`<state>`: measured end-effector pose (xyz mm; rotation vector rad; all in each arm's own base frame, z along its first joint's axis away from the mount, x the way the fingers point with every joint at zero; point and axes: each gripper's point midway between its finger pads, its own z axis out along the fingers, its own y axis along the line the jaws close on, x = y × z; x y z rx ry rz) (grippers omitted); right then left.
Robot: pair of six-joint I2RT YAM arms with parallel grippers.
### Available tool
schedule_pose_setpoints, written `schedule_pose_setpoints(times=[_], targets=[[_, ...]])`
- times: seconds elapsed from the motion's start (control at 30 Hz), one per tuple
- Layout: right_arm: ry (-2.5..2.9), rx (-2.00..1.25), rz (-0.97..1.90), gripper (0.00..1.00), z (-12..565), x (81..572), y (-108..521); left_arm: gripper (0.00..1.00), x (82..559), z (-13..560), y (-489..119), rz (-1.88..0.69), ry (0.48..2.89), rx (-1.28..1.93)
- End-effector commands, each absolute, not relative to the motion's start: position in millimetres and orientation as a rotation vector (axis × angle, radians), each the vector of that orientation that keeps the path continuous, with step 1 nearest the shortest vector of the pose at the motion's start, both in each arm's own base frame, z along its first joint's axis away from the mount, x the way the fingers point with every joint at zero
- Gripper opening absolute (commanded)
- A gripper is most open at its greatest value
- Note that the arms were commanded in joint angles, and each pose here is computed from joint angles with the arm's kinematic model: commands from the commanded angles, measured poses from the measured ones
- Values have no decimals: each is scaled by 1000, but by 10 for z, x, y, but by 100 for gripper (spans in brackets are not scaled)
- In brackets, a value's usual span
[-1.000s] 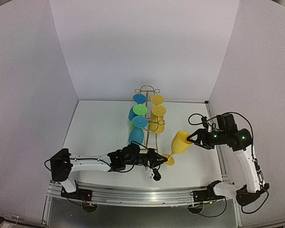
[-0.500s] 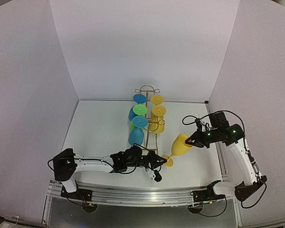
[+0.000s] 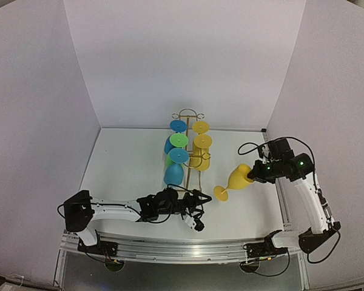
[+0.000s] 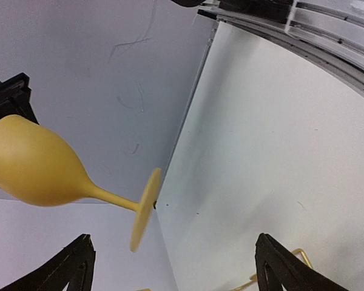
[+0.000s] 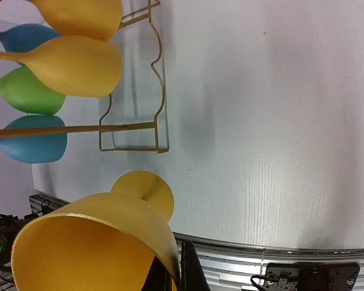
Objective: Take the wine glass off the wine glass rack
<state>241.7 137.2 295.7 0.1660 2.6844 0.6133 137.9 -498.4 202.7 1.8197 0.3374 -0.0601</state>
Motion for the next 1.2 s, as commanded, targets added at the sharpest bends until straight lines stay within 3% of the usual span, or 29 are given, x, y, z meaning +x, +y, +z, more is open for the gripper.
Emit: schedule_pose_setpoints(times=[0.0,0.17,0.47,0.77,1.17], targets=[[2584,209,204,0,3058,2775,914,90,1118,2058,-4560,-226,472,1911],[2492,178,-167,0,3107,3405,567,87,851,1998,-4139,-497,819,2024],[2437,306,-221,0,2706,4439,144,88,926,2032,-3772,-680,1255,1857],[2492,314,-278,0,2064,4957,124,88,1208,2068,-3662,-710,1378,1705],[2553,317,-273,0,1585,5138,133,89,1407,2050,-3549,-704,1458,1624]])
